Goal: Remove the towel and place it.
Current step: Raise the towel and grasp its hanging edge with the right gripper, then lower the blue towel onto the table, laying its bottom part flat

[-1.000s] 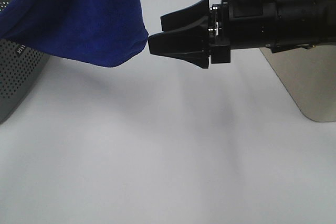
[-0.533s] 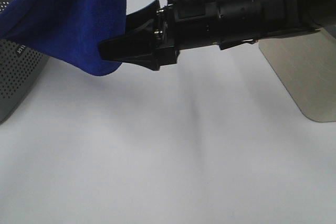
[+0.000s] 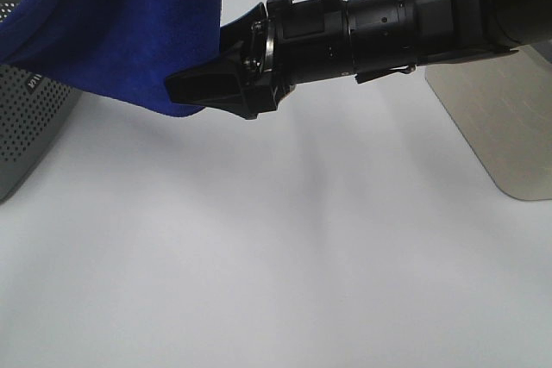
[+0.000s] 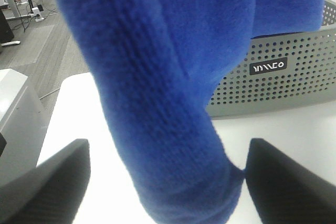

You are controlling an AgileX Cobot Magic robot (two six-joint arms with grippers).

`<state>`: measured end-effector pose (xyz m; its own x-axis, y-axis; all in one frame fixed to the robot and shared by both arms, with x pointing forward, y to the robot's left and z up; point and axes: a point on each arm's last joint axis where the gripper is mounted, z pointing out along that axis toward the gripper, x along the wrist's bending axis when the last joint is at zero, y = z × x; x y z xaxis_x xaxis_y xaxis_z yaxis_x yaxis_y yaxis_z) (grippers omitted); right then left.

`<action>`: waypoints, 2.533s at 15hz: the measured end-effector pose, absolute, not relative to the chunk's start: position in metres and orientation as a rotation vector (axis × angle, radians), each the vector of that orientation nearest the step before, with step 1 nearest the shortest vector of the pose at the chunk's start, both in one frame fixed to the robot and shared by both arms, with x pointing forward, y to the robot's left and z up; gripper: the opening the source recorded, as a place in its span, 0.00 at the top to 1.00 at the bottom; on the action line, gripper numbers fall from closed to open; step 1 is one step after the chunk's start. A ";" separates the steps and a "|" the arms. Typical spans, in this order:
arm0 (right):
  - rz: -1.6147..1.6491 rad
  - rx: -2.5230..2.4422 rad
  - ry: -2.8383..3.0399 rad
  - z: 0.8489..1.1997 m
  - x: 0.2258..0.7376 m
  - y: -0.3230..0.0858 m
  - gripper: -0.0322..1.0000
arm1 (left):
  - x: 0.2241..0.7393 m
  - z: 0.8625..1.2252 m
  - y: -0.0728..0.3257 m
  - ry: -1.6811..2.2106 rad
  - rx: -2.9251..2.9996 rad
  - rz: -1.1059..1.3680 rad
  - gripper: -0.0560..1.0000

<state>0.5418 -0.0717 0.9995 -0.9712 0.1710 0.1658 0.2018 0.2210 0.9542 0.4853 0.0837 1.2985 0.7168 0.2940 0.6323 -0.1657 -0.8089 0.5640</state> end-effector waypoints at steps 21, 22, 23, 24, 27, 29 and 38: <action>-1.498 -0.899 -2.180 1.012 0.533 -0.092 0.95 | 0.485 1.298 0.084 0.167 2.301 0.957 0.95; -1.467 -0.965 -2.187 1.021 0.533 -0.105 0.95 | 0.485 1.298 0.084 0.190 2.294 0.946 0.95; -1.444 -1.029 -2.193 1.030 0.533 -0.118 0.95 | 0.485 1.298 0.084 0.225 2.285 0.930 0.95; -1.436 -1.062 -2.195 1.034 0.534 -0.123 0.95 | 0.485 1.298 0.084 0.260 2.275 0.914 0.95; -1.429 -1.148 -2.312 1.071 0.531 -0.147 0.95 | 0.485 1.298 0.084 0.331 2.253 0.881 0.95; -1.420 -1.174 -2.458 1.101 0.530 -0.154 0.95 | 0.486 1.300 0.082 0.347 2.215 0.876 0.95; -1.353 -1.736 -2.950 1.221 0.549 -0.201 0.95 | 0.502 1.308 0.063 0.424 1.953 0.879 0.95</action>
